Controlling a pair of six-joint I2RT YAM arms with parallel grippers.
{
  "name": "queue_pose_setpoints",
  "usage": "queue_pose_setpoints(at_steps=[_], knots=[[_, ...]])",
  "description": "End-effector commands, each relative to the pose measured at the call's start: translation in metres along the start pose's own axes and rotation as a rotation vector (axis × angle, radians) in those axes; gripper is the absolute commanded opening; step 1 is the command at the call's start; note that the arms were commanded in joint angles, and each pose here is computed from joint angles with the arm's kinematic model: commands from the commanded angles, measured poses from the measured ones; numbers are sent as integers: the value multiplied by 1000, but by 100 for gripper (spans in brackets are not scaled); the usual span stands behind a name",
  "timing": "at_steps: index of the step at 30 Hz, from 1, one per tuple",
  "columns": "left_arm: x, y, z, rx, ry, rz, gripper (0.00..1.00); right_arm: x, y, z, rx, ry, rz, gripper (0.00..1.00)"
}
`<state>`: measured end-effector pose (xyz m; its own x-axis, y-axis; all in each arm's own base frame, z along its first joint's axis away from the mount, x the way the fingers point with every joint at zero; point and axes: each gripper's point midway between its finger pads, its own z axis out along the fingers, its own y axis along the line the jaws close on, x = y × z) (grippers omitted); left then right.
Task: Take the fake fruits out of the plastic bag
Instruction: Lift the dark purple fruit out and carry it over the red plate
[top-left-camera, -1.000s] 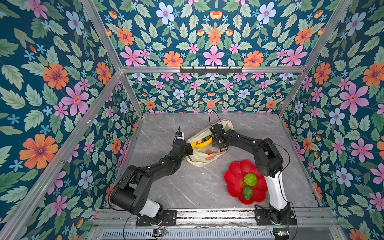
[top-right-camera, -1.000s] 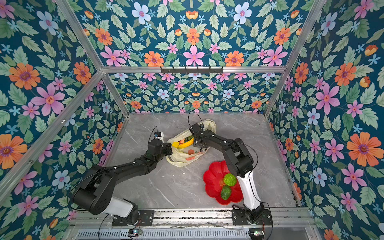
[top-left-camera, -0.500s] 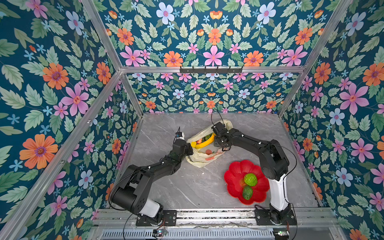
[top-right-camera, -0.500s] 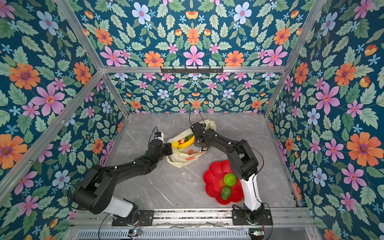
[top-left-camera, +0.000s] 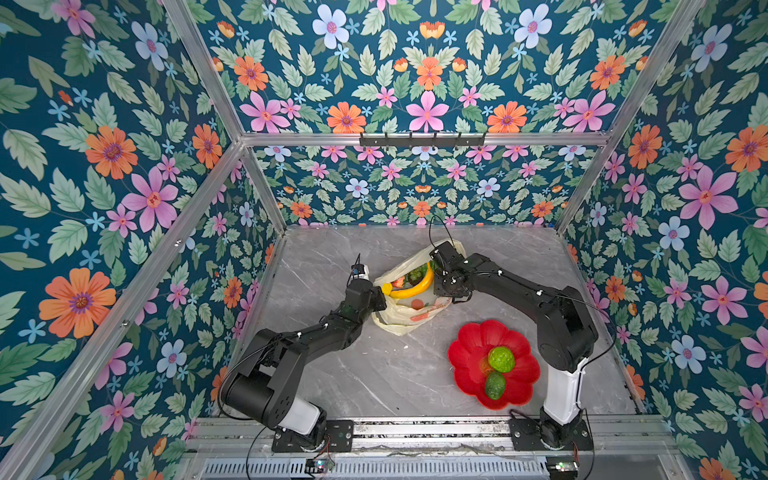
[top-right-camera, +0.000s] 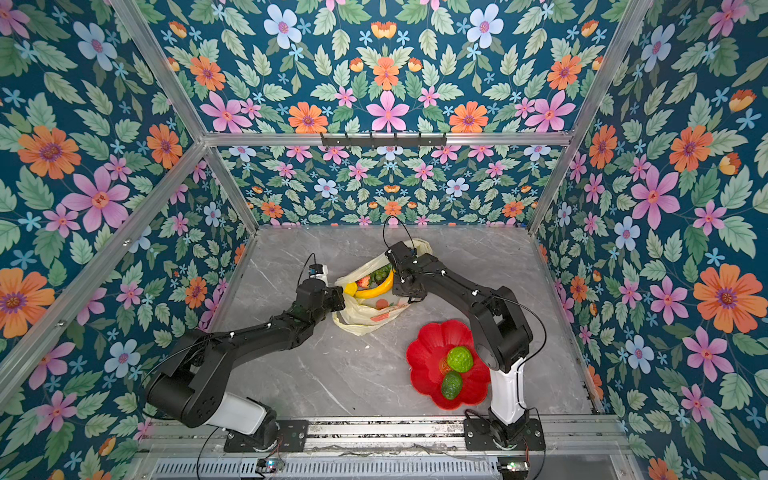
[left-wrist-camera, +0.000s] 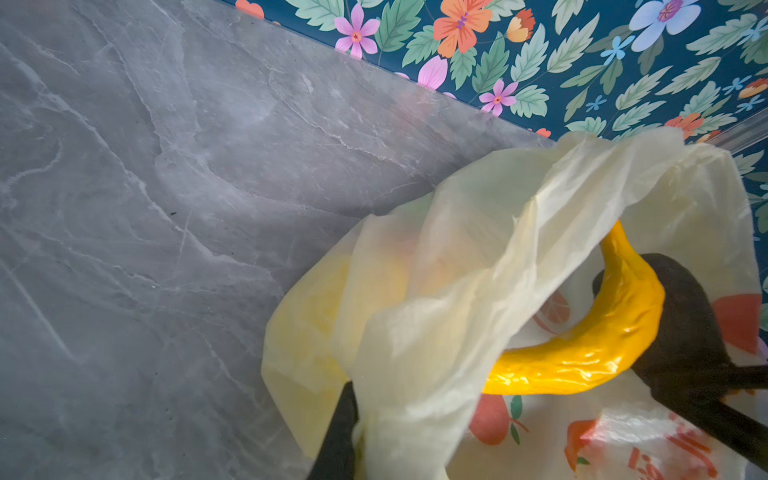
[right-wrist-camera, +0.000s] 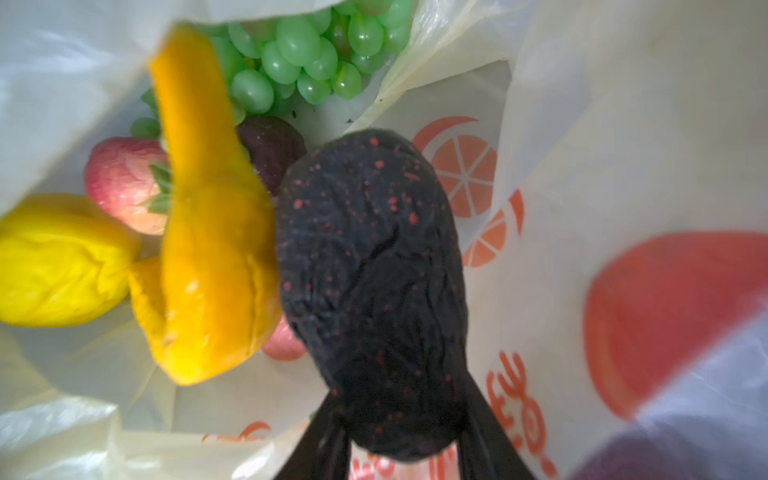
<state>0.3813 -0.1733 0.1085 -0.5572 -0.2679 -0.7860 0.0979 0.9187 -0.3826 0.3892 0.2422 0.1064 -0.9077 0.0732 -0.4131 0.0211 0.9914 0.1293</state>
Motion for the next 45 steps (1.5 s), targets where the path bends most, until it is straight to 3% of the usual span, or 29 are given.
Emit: queue_pose_setpoints(at_steps=[1, 11, 24, 45], knots=[[-3, -2, 1, 4, -10, 8, 12, 5, -7, -11, 16, 4, -8, 32], [-3, -1, 1, 2, -10, 10, 12, 23, -16, -43, 16, 28, -24, 32], [-1, -2, 2, 4, -2, 7, 12, 120, -68, -110, 60, 232, -80, 31], [2, 0, 6, -5, 7, 9, 12, 228, -144, -157, 134, 445, 96, 30]])
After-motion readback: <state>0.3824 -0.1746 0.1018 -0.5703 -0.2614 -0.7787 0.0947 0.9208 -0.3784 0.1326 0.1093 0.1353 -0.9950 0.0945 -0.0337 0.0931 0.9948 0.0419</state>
